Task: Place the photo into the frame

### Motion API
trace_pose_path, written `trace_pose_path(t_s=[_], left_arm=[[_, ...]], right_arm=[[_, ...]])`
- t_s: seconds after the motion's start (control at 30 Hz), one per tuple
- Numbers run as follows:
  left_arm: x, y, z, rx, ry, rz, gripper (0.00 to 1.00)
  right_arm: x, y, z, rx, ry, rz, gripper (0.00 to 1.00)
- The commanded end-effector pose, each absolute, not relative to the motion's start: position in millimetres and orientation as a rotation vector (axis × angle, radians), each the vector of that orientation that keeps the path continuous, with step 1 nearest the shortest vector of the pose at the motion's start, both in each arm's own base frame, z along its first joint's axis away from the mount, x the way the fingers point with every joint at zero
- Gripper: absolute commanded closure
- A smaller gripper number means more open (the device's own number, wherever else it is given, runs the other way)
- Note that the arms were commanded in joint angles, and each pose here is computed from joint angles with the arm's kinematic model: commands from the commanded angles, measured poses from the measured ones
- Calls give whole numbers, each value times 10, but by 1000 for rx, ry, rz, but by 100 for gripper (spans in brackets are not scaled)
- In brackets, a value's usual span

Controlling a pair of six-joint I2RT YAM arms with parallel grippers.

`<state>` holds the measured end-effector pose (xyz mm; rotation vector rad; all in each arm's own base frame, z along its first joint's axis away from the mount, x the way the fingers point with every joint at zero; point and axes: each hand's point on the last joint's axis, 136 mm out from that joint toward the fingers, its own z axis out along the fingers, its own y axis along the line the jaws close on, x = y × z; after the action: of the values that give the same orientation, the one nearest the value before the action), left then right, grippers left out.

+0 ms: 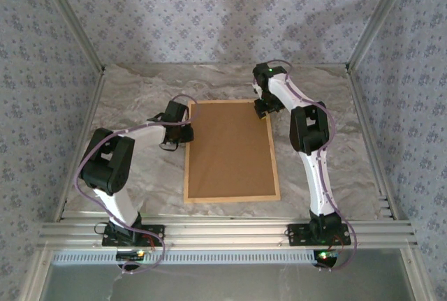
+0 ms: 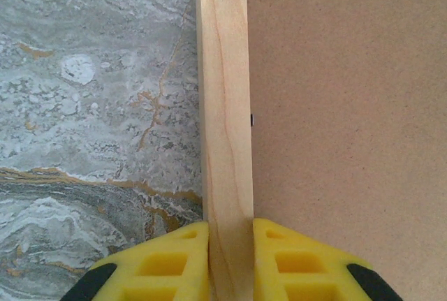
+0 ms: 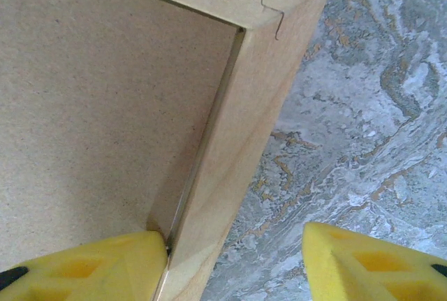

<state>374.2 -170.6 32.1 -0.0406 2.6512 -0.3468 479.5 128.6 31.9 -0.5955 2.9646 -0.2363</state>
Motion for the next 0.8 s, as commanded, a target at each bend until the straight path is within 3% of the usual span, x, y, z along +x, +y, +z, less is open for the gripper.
trace_pose_path(t_s=[0.0,0.17,0.43,0.77], left_arm=[[3614,-1709,138,4,2734,-333,81],[3614,-1709,109,2,2739,-331,81],[3616,-1694,79,-8,2740,-320,80],[3624,-1684,54,-10,2743,-308,81]], right_arm=[[4358,1678,-166,-790,3111,-96,39],[4443,1696,-12,-807,3050,-116,38],[4641,1668,704,-669,2874,-61,38],[4342,1159,998,-436,2858,-203,38]])
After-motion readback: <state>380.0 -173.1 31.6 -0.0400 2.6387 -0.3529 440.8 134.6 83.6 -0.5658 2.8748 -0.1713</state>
